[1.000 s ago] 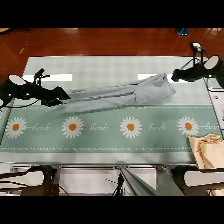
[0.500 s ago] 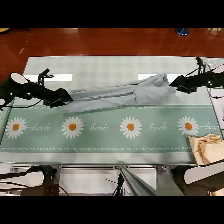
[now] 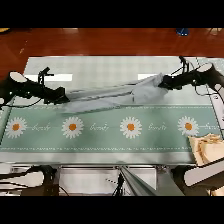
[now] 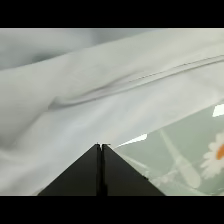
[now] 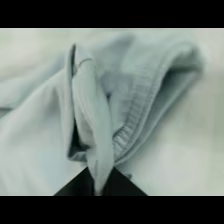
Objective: Fold the shirts.
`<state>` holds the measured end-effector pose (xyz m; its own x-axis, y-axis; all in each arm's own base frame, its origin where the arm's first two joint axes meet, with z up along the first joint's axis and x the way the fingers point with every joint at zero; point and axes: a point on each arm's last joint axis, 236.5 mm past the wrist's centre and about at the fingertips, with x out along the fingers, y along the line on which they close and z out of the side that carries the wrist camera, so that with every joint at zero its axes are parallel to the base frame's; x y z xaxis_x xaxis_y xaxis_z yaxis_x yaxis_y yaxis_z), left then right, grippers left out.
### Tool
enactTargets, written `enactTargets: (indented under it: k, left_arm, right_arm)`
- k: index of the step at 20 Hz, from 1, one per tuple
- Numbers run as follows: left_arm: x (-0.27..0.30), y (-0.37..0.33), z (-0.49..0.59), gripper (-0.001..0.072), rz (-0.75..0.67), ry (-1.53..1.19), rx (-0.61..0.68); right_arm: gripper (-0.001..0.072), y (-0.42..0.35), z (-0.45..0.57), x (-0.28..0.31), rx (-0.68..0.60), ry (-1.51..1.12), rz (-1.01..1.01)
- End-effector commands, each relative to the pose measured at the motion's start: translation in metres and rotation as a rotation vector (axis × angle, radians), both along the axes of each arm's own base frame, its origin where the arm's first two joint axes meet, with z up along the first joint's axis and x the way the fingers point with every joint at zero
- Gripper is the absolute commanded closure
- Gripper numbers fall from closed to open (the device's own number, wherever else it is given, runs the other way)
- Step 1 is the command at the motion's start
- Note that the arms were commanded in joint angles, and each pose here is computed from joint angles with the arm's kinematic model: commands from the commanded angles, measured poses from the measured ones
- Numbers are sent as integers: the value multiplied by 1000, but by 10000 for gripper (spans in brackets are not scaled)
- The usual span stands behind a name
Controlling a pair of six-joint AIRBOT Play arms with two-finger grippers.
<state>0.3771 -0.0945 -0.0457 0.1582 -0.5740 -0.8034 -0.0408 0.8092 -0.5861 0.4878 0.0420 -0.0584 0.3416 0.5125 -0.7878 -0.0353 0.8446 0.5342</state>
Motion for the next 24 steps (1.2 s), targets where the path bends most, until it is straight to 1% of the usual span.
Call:
enactTargets:
  k: [1,2,3,6,9,12,14,16,18,20,21,22,24]
  left_arm:
    - [13,-44,46,687,-25,-86,-219]
    - [19,-62,60,687,-14,-107,-291]
    - [22,-77,68,687,-13,-126,-326]
    - [22,-131,66,687,-47,-167,-314]
    - [2,-195,51,687,-104,-153,-294]
    - [-22,-244,29,687,-133,-107,-275]
    - [-42,-273,17,687,-153,-68,-288]
    - [-57,-302,11,687,-141,-32,-326]
    - [-66,-328,6,687,-98,-17,-354]
    - [-75,-344,-5,687,-79,-2,-358]
    - [-77,-343,-9,687,-104,-14,-348]
    - [-74,-337,-8,688,-125,-27,-343]
    - [-49,-308,13,688,-142,-93,-343]
  right_arm:
    - [689,18,68,-10,-12,-118,79]
    - [689,26,89,-19,-23,-143,115]
    - [689,33,110,-29,-53,-172,152]
    - [689,58,160,-60,-140,-234,205]
    - [689,74,200,-88,-206,-282,199]
    - [689,83,236,-118,-219,-329,185]
    - [689,83,249,-140,-223,-323,179]
    - [689,79,252,-159,-233,-290,189]
    - [688,75,252,-170,-248,-272,194]
    - [689,72,253,-173,-257,-267,188]
    - [689,71,252,-173,-262,-261,187]
    - [689,70,251,-174,-265,-259,187]
    - [689,72,253,-170,-261,-276,184]
